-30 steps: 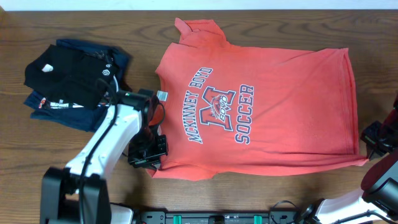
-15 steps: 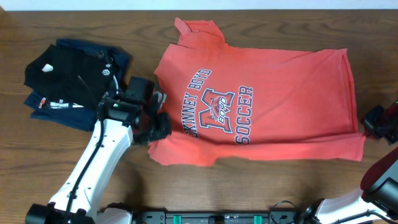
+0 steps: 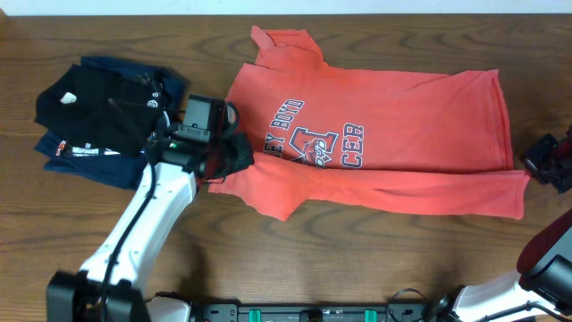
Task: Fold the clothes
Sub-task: 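Lay the shirt flat on the table and release both grippers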
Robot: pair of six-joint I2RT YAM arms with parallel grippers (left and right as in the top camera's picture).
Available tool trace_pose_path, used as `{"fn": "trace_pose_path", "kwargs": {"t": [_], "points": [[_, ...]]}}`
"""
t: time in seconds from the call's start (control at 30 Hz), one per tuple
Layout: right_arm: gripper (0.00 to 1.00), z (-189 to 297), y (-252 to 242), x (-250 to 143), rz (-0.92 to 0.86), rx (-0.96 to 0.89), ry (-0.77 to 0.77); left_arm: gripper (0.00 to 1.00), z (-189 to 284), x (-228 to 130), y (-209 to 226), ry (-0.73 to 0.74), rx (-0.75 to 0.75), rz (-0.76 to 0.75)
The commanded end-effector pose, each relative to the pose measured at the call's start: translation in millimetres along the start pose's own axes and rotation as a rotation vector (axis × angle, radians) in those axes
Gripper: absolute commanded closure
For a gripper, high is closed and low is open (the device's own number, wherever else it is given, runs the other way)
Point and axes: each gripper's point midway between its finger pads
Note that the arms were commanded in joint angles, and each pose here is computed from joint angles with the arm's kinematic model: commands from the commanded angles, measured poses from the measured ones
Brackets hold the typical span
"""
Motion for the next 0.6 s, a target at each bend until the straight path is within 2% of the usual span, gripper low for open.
{"fn": "trace_pose_path", "kwargs": {"t": [0.0,0.17,0.57], "points": [[0.99,-1.2,3.2,0.2,0.024,0.002,-0.012,0.94,-19.3,2.6,11.2,0.017,0.042,0.023],[0.99,-4.6,9.8,-0.5,0.04,0.012,-0.025,0.94,-36.6,14.8,18.1,-0.015,0.067,0.019],[0.99,-26.6,16.0,-9.0,0.066,0.021,-0.05,0.94,-34.9,38.5,32.4,-0.129,0.157,0.038]]}}
Point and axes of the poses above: each gripper's point midway between its finger pads, its own z axis back along the fingers, its own y axis along the line the jaws close on, x = y × z, and after that the axes turned 6 degrees about -z, right-handed
